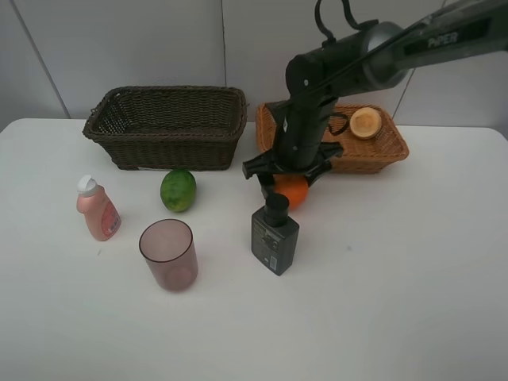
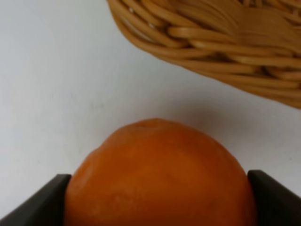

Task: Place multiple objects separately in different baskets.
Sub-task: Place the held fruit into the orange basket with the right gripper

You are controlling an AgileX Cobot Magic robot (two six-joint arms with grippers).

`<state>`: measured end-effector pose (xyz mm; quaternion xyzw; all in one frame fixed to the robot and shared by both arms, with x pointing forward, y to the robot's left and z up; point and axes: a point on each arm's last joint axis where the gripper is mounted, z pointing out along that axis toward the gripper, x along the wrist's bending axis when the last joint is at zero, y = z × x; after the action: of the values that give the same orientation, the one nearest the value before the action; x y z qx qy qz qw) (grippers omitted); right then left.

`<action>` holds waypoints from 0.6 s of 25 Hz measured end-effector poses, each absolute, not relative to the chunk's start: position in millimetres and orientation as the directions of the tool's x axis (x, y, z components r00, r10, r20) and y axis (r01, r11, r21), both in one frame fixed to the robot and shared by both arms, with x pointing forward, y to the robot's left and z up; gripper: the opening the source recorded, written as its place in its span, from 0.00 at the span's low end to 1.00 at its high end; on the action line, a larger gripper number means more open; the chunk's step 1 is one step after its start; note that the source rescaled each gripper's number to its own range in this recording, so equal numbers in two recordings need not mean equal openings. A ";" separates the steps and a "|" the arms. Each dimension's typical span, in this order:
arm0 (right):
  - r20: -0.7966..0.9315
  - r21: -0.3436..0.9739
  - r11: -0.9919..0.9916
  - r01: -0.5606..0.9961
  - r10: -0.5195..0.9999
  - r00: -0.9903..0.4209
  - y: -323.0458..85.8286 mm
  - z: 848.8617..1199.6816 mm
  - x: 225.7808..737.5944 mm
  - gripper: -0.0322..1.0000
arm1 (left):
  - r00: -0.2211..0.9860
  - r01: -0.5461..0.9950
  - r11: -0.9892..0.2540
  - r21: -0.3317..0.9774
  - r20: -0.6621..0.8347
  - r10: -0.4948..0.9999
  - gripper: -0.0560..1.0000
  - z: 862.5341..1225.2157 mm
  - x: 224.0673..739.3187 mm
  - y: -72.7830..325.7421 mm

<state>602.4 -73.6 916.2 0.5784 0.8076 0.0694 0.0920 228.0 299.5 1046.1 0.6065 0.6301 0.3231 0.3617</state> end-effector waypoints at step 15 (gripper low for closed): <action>-0.062 0.245 0.314 0.917 0.949 -0.309 -75.8 938.2 599.3 0.68 | -0.003 0.531 0.056 0.846 -0.064 0.998 1.00 1046.1 228.0 299.5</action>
<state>599.3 -75.8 938.2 0.5798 0.8047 0.0819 0.0976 228.0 299.5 1046.1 0.6065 0.6301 0.3231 0.3617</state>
